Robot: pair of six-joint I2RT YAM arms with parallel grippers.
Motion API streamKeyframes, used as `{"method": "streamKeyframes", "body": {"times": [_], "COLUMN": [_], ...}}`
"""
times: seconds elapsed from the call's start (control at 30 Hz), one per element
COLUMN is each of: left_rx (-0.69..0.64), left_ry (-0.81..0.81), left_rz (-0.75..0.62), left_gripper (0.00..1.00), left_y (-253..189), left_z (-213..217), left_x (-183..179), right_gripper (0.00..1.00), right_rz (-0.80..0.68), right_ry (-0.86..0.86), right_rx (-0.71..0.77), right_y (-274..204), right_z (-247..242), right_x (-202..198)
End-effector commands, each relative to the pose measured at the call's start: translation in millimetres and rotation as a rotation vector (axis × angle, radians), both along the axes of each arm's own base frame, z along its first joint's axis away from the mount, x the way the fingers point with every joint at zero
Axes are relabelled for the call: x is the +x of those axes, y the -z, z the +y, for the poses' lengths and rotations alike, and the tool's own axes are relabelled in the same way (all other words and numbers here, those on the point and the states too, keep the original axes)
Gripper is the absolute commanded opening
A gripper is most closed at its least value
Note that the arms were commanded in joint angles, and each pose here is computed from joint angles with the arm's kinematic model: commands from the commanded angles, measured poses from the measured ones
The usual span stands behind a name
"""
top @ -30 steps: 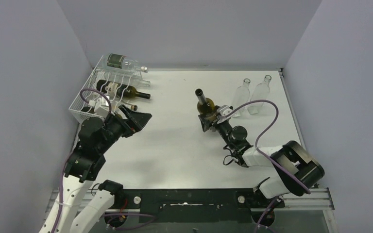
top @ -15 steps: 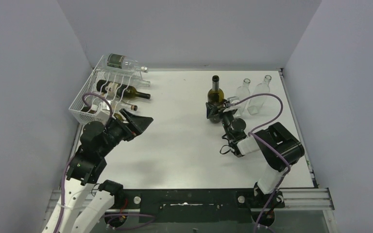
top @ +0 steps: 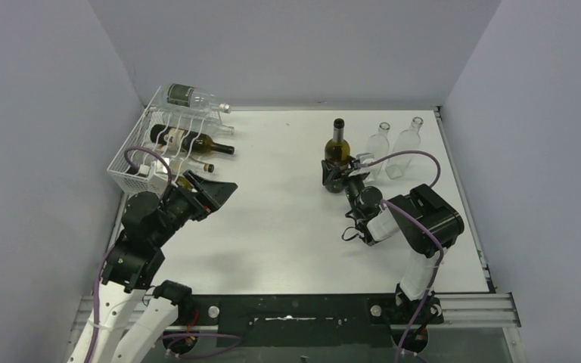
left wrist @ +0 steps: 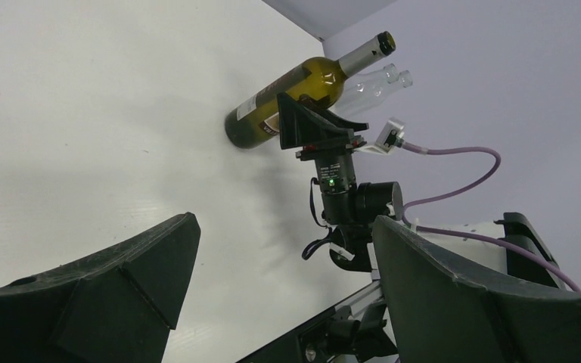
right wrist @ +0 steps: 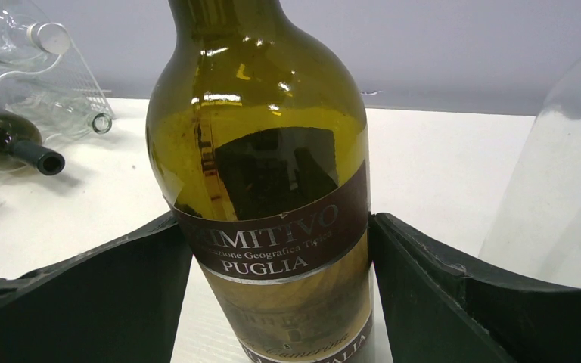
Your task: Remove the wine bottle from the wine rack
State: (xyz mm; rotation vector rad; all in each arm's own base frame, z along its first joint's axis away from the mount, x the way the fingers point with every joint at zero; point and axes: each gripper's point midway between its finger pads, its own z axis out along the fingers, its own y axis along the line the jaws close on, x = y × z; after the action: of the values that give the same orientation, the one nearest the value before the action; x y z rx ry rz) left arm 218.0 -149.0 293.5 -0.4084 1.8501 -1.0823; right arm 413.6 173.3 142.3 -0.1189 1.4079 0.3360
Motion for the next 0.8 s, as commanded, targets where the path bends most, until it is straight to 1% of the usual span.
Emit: {"method": "streamKeyframes", "body": {"times": [0.0,0.17,0.27,0.4,0.47,0.53,0.57,0.77], "left_rx": [-0.034,-0.041,-0.05,-0.051,-0.049,-0.048,-0.047,-0.043], "left_ry": [-0.012,-0.006,-0.01,-0.011,-0.01,-0.01,-0.008,-0.009], "left_rz": [-0.07,-0.065,-0.072,-0.071,-0.066,-0.06,-0.059,-0.052], "left_gripper": [0.86,0.86,0.86,0.86,0.87,0.87,0.86,0.87], "left_y": [-18.5,-18.2,-21.8,-21.7,-19.4,-17.3,-16.9,-13.6], "left_z": [0.7,-0.5,0.2,0.4,0.0,-0.2,-0.5,-1.2], "left_x": [2.7,2.0,1.3,1.1,1.3,1.8,1.9,4.4], "right_gripper": [0.58,0.67,0.76,0.84,0.9,0.99,0.98,0.98], "right_rz": [-0.171,-0.146,-0.137,-0.137,-0.135,-0.131,-0.127,-0.075], "right_ry": [0.061,0.06,0.066,0.059,0.052,0.045,0.042,0.023], "right_rx": [0.121,0.144,0.152,0.157,0.165,0.171,0.171,0.152], "right_y": [-50.0,-44.3,-42.1,-43.3,-44.3,-45.1,-44.8,-41.1], "right_z": [-17.9,-23.6,-26.1,-26.1,-24.9,-23.9,-23.4,-17.9], "right_x": [-3.5,-6.4,-9.2,-11.2,-12.1,-13.6,-14.9,-22.0]}}
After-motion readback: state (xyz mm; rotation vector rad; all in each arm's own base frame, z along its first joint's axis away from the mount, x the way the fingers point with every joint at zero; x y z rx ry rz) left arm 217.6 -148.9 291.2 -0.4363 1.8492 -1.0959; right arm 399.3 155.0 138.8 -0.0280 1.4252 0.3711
